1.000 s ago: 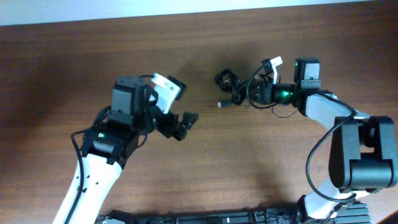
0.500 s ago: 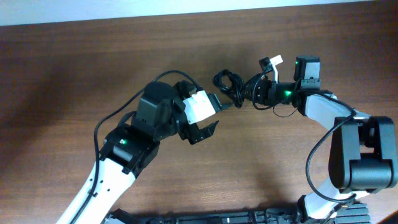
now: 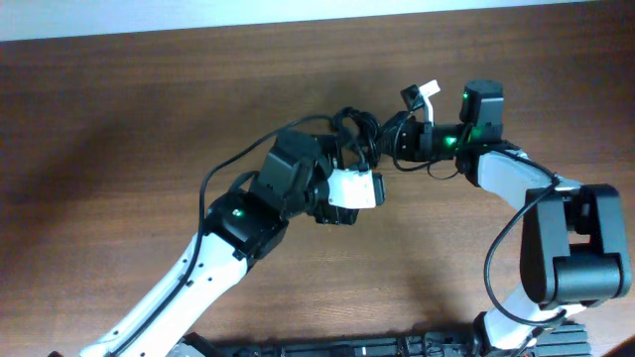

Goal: Untangle cables
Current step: 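Lift the bundle with the right gripper and grasp it with the left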

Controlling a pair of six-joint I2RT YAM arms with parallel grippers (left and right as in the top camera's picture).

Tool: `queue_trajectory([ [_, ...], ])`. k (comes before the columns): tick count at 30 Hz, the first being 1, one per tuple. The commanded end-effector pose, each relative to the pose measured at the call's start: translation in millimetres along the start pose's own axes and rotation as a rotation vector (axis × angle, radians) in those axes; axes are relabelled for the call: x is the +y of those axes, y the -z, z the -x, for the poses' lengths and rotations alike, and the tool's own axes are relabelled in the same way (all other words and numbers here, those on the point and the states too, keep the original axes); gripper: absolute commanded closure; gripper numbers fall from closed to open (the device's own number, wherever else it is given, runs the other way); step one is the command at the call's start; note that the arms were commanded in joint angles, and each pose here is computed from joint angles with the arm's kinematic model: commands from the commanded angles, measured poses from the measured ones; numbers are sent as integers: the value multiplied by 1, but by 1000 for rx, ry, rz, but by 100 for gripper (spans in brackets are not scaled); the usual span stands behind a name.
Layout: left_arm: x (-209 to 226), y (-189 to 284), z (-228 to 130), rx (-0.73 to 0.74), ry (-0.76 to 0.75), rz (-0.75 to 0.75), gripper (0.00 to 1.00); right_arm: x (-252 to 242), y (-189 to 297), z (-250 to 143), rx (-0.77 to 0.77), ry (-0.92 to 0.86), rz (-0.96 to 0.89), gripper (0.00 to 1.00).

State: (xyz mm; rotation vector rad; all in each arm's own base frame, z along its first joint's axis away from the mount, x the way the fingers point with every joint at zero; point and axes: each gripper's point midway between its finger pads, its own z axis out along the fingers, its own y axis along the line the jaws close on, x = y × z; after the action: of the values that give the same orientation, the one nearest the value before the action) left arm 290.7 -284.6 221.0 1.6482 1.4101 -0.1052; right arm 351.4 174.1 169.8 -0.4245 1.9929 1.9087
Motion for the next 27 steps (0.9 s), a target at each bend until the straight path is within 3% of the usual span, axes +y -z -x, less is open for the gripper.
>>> queue_trajectory([
  [1, 22, 0, -1, 37, -42, 88, 1, 20, -6, 0, 37, 43, 46, 96],
  [5, 34, 0, -10, 92, -41, 154, 1, 20, -6, 0, 37, 31, 46, 96],
  [13, 22, -2, -8, 67, -40, 93, 1, 23, -6, 3, 37, 16, 46, 96],
  [18, 4, -3, -4, 31, -137, 6, 1, 23, -6, 3, 38, -31, 45, 96],
  [20, 3, -3, -8, 52, -135, 3, 8, 23, -6, 3, 38, -35, 45, 96],
  [24, 7, -3, -15, 91, -137, 23, 1, 26, -16, -2, 64, -51, 57, 96],
  [27, 21, -5, -40, 222, -134, 92, 2, 29, -23, -4, 82, -23, 68, 96],
])
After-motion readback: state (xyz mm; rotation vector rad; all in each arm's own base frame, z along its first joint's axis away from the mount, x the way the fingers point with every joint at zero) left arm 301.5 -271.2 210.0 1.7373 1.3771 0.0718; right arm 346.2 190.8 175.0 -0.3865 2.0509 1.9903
